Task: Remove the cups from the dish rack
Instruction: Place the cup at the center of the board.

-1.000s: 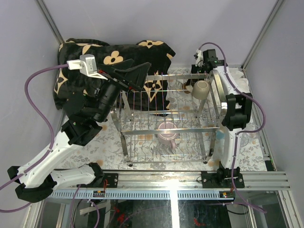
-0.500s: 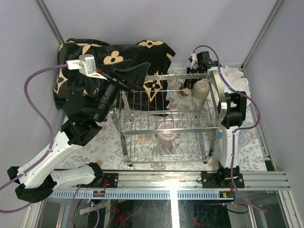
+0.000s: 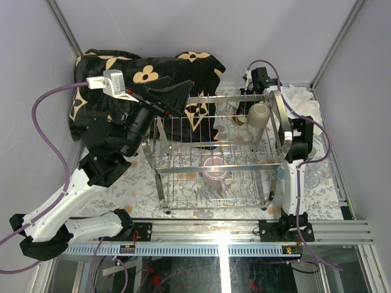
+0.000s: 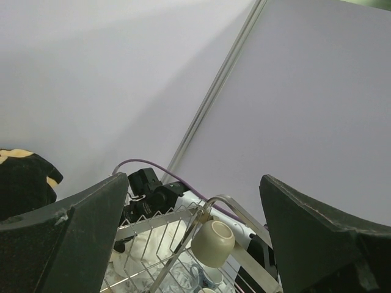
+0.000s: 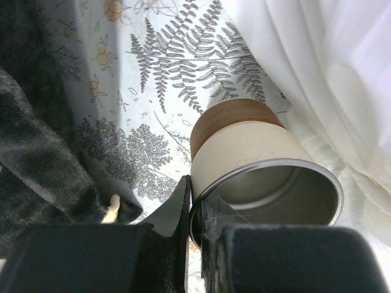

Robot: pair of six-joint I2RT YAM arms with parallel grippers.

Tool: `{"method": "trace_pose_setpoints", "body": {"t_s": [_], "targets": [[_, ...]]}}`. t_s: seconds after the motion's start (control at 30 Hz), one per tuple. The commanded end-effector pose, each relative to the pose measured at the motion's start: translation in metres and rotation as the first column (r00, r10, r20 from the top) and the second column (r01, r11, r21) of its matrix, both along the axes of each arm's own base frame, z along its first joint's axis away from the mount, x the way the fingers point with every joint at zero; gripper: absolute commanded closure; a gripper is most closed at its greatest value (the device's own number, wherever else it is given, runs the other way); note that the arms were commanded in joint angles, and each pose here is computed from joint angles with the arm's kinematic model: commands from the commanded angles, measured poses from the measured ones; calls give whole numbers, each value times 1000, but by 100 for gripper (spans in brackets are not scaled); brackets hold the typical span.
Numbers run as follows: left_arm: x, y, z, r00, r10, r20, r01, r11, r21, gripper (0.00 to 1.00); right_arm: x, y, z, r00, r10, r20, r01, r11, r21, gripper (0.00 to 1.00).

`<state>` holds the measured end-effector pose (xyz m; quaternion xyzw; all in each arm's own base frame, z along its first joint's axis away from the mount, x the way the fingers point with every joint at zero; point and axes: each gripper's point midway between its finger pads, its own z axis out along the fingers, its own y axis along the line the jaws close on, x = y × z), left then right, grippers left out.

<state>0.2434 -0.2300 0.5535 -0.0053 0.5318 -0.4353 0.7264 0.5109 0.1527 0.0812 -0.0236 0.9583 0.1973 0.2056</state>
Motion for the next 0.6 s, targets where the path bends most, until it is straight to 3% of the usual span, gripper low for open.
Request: {"method": "trace_pose_setpoints", "body": {"t_s": [0.0, 0.1, 0.37, 0.57], "targets": [[-1, 5, 13, 1000, 5, 15, -5, 1000, -30, 12, 3, 1, 12, 1000, -2, 27, 3, 999, -41, 100], [0, 4, 12, 1000, 4, 14, -4, 1000, -28, 11, 3, 0, 10, 1000, -7, 25, 8, 999, -46, 98], [-1, 5, 13, 1000, 3, 15, -3, 999, -33, 11, 2, 5, 17, 1000, 4, 30, -4, 1000, -15, 73], [-1, 6, 14, 1000, 4, 17, -4, 999, -35, 11, 2, 11, 37, 997, 15, 82, -18, 999, 29, 67]]}}
